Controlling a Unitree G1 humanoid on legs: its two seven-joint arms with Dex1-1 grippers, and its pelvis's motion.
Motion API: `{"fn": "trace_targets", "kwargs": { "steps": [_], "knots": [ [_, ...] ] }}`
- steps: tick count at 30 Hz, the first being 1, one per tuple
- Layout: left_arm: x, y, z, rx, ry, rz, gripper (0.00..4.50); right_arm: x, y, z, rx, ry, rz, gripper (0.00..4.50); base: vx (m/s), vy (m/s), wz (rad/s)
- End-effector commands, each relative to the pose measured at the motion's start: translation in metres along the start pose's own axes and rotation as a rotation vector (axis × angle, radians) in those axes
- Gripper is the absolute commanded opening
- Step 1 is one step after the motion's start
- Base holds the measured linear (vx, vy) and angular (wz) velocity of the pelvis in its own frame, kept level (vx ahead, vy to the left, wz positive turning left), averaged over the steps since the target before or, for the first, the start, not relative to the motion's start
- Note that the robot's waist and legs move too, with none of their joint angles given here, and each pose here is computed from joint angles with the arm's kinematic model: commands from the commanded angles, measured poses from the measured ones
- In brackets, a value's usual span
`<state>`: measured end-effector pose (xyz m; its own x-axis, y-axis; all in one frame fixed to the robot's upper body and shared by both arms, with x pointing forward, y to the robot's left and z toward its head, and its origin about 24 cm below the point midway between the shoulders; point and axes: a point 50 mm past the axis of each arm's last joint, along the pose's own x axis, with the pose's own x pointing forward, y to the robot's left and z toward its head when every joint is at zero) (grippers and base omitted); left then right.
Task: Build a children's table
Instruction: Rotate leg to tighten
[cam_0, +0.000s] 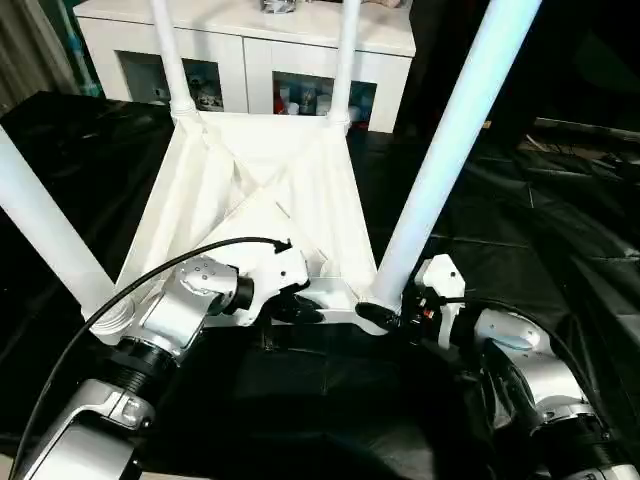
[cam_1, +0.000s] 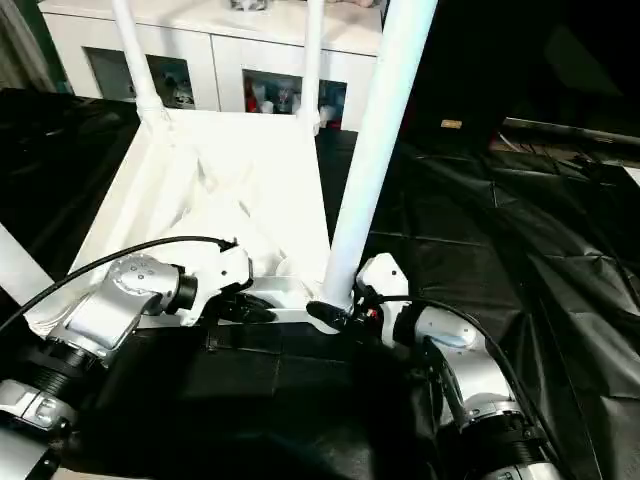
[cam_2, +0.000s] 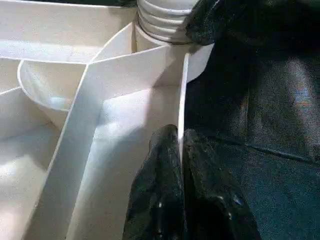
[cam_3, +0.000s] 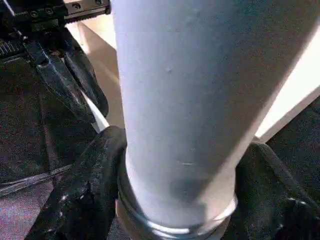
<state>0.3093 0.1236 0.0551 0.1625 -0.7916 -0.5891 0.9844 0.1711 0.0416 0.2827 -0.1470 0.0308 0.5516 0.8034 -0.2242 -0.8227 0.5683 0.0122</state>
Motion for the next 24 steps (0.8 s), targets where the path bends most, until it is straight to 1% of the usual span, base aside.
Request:
{"fn": "trace_targets", "kwargs": {
  "steps": [1,2,3,5,8,10,11,13,16,17,19,20,21,22,23,24],
  "knots": [
    [0.012,-0.010,-0.022,-0.105,0.040,-0.015,0.00,-0.003,-0.008,-0.005,0.014,0.015,-0.079,2.70,0.000,0.000,0.00],
    [0.012,-0.010,-0.022,-0.107,0.040,-0.012,0.00,-0.003,-0.008,-0.005,0.017,0.015,-0.087,2.70,0.000,0.000,0.00],
    [0.018,-0.008,-0.021,-0.129,0.041,0.038,0.00,-0.001,-0.014,-0.011,0.059,0.011,-0.203,2.70,0.000,0.000,0.00],
    [0.026,-0.006,-0.018,-0.149,0.046,0.097,0.00,0.003,-0.017,-0.019,0.109,0.011,-0.318,2.70,0.000,0.000,0.00],
    [0.038,-0.004,-0.013,-0.183,0.045,0.156,0.00,0.010,-0.014,-0.025,0.157,0.001,-0.410,2.70,0.000,0.000,0.00],
    [0.049,0.000,-0.008,-0.219,0.053,0.232,0.00,0.018,-0.012,-0.030,0.189,0.016,-0.518,2.70,0.000,0.000,0.00],
    [0.057,0.002,-0.003,-0.249,0.058,0.277,0.00,0.024,-0.012,-0.033,0.207,0.035,-0.601,2.70,0.000,0.000,0.00],
    [0.065,0.006,0.001,-0.260,0.069,0.327,0.00,0.033,-0.008,-0.032,0.224,0.045,-0.649,2.70,0.000,0.000,0.00],
    [0.071,0.009,0.003,-0.261,0.090,0.371,0.00,0.045,-0.003,-0.026,0.130,0.065,-0.612,2.70,0.000,0.000,0.00],
    [0.071,0.009,0.003,-0.258,0.093,0.373,0.00,0.046,-0.003,-0.025,0.121,0.064,-0.608,2.70,0.000,0.000,0.00],
    [0.073,0.009,0.003,-0.255,0.097,0.373,0.00,0.048,-0.003,-0.017,0.161,-0.018,-0.562,2.70,0.000,0.000,0.00],
    [0.073,0.009,0.003,-0.255,0.097,0.373,0.00,0.048,-0.003,-0.016,0.162,-0.025,-0.558,3.04,0.000,0.000,0.00],
    [0.072,0.010,0.004,-0.252,0.092,0.367,0.00,0.046,-0.003,-0.014,0.166,-0.048,-0.533,3.25,0.000,0.000,0.00],
    [0.072,0.010,0.004,-0.250,0.090,0.364,0.00,0.045,-0.003,-0.014,0.164,-0.058,-0.524,3.25,0.000,0.000,0.00],
    [0.070,0.011,0.004,-0.241,0.084,0.353,0.00,0.041,-0.004,-0.013,0.158,-0.071,-0.497,3.39,0.000,0.000,0.00],
    [0.068,0.011,0.005,-0.214,0.071,0.332,0.00,0.036,-0.006,-0.013,0.151,-0.076,-0.471,3.41,0.000,0.000,0.00]
  ]
}}
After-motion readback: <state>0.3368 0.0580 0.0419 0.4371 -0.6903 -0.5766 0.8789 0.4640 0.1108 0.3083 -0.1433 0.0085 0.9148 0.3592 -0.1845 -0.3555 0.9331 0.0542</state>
